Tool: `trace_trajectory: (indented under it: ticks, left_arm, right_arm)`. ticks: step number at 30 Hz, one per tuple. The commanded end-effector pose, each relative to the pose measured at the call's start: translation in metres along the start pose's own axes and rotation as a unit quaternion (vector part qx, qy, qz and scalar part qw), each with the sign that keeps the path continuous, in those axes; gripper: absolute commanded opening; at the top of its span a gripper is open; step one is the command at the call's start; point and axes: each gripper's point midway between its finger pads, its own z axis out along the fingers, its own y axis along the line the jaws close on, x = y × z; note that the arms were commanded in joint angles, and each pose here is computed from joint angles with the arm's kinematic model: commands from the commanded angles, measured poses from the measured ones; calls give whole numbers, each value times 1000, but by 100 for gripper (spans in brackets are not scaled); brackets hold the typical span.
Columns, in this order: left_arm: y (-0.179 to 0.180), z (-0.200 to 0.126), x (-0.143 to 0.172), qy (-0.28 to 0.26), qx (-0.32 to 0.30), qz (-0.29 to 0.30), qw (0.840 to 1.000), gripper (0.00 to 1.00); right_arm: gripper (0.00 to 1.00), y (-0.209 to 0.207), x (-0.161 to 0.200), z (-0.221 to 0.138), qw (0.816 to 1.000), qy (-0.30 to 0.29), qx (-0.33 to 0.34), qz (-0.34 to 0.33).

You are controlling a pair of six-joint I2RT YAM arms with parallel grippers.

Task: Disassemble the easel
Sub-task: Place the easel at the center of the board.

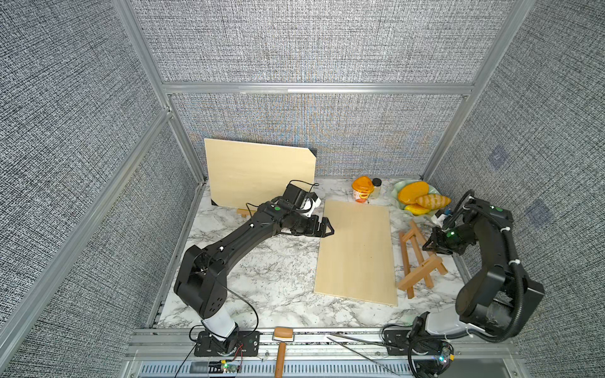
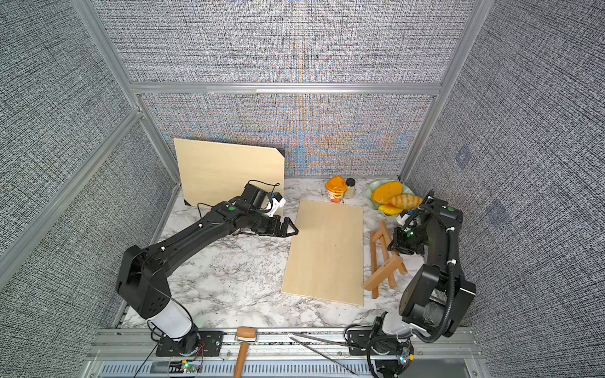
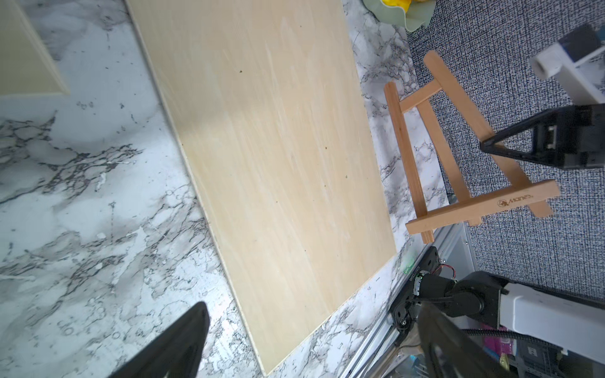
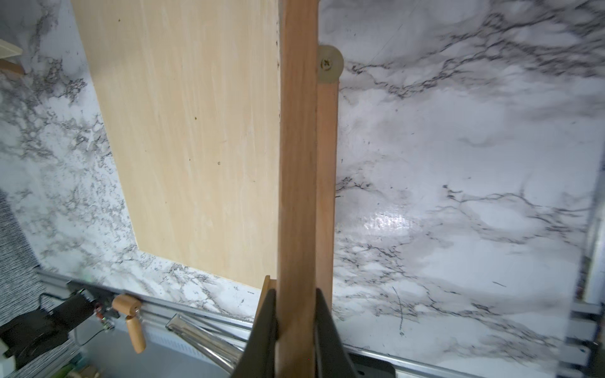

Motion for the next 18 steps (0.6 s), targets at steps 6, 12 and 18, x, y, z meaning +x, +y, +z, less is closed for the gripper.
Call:
trace_trajectory:
  ticks: [6, 12, 18]
  left_arm:
    - [-2, -11, 3, -23, 8, 27, 999, 99]
    - [3, -9, 6, -19, 5, 27, 999, 99]
    - [12, -9, 7, -22, -9, 22, 999, 99]
  right_arm:
    - [0, -11, -18, 15, 999, 25, -43, -22]
    - [0, -32, -9, 40, 998, 53, -26, -2]
    - [22, -51, 8, 60, 996, 85, 5, 8]
